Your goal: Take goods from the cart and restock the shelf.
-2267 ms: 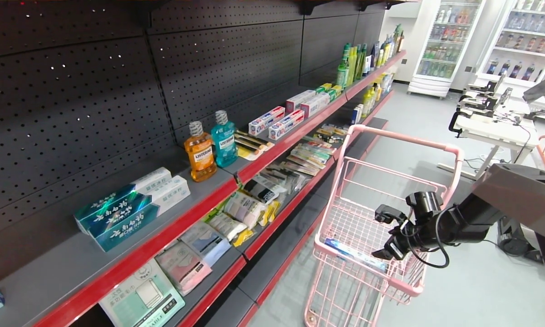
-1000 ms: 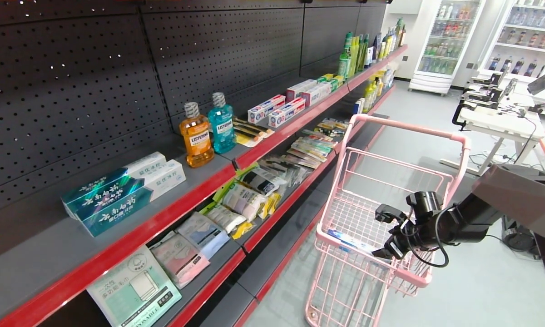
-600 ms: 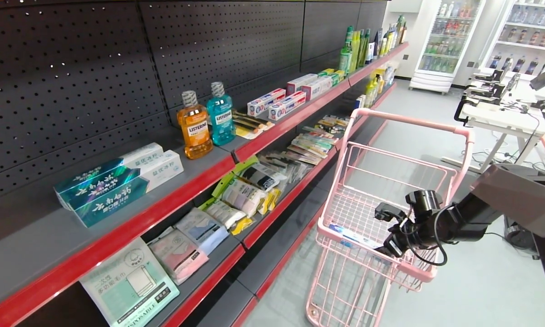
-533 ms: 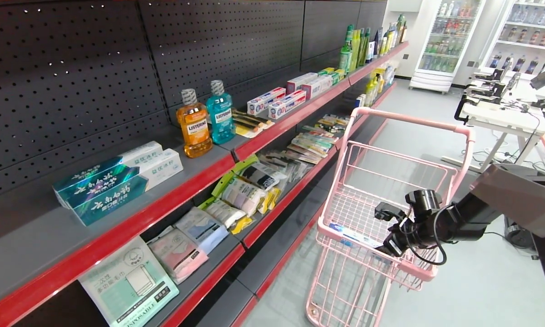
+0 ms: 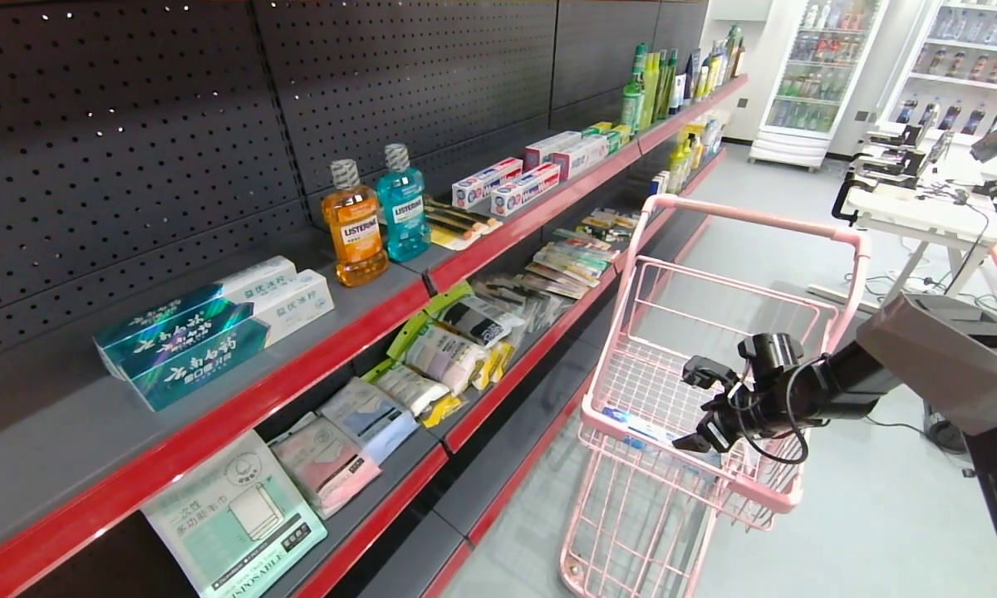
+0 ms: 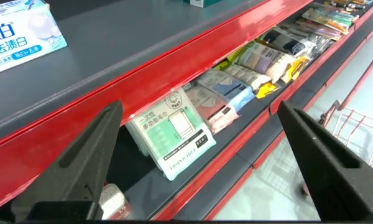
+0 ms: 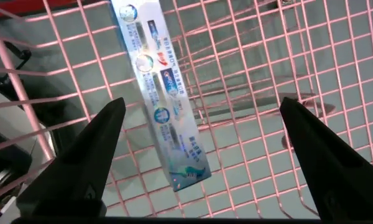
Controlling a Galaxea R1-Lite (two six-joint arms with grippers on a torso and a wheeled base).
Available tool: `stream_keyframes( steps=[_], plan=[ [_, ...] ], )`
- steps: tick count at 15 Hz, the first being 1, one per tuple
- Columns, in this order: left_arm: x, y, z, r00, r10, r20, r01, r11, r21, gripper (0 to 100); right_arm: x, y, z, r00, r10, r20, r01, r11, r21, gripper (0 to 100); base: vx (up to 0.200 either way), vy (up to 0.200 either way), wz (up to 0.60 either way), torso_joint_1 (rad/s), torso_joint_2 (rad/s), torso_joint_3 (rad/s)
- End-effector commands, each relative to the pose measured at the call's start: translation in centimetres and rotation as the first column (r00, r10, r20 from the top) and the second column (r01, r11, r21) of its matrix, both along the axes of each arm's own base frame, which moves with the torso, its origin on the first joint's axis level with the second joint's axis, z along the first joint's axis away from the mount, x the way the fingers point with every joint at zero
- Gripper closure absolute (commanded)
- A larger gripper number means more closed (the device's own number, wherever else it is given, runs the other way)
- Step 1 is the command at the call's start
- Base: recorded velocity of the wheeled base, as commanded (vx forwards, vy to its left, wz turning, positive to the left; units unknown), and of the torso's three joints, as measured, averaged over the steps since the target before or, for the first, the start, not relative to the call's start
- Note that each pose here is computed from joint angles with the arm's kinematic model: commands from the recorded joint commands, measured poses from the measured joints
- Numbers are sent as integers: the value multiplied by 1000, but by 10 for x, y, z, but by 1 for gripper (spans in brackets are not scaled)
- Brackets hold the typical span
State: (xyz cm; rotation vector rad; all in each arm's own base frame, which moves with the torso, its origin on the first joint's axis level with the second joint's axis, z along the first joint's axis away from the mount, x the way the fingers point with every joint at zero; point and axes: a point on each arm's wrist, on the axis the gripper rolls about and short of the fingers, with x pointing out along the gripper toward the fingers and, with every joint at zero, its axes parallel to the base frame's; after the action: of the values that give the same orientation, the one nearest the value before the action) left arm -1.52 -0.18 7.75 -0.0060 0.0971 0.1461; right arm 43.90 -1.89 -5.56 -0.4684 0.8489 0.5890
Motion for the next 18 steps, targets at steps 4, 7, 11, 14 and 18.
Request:
stream_keyframes(
  steps=[4,7,11,14,18],
  plan=[
    [0,0,0,1000,1,1,-1,1000,0,0,5,19,0,997,39,-71,-39,999,10,0,0,0,0,0,0,0],
    [0,0,0,1000,1,1,-1,1000,0,0,6,18,0,995,23,-100,-20,999,29,0,0,0,0,0,0,0],
    [0,0,0,1000,1,1,-1,1000,0,0,6,20,0,994,21,-103,-19,1000,22,0,0,0,0,0,0,0],
    [0,0,0,1000,1,1,-1,1000,0,0,6,19,0,995,22,-102,-20,1000,21,0,0,0,0,0,0,0],
    [0,0,0,1000,1,1,-1,1000,0,0,6,19,0,995,21,-103,-19,1000,22,0,0,0,0,-25,60,34]
  ],
)
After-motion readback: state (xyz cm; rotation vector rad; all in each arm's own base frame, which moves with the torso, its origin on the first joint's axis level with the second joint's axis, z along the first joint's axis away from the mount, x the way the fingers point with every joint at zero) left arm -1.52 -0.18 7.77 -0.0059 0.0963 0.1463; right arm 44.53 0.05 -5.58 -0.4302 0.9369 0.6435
